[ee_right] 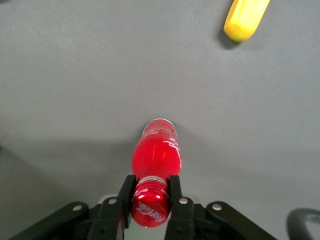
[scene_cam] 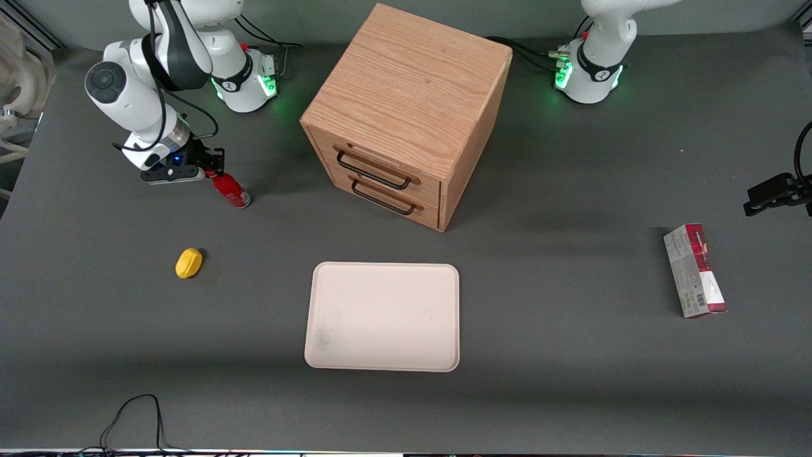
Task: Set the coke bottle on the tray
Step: 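Lift the bottle and carry it with the right gripper over the tray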
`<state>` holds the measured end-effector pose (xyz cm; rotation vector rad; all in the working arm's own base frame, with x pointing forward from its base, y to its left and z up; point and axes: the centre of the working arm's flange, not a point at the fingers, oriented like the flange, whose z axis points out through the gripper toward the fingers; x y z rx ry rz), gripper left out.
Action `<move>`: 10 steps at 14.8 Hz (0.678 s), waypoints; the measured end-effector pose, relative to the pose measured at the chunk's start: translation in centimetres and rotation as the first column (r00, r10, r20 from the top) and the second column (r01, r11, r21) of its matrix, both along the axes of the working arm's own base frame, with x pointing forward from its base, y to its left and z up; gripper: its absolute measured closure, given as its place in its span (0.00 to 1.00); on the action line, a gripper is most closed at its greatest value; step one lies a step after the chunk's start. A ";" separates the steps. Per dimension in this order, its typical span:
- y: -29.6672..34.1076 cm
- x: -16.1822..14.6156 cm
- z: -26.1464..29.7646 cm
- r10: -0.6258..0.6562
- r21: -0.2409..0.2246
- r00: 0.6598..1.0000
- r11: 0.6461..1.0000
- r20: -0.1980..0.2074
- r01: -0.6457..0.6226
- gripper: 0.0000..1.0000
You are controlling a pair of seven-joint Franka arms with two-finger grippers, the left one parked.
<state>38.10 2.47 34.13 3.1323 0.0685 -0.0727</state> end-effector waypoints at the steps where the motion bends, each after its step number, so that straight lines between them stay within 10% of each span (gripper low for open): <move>1: -0.1 0.9 1.0 -0.004 -0.002 1.000 1.000 -0.001 0.004 0.69; 10: 1.9 13.3 15.3 -0.001 -0.053 0.994 0.999 -0.110 -0.005 0.69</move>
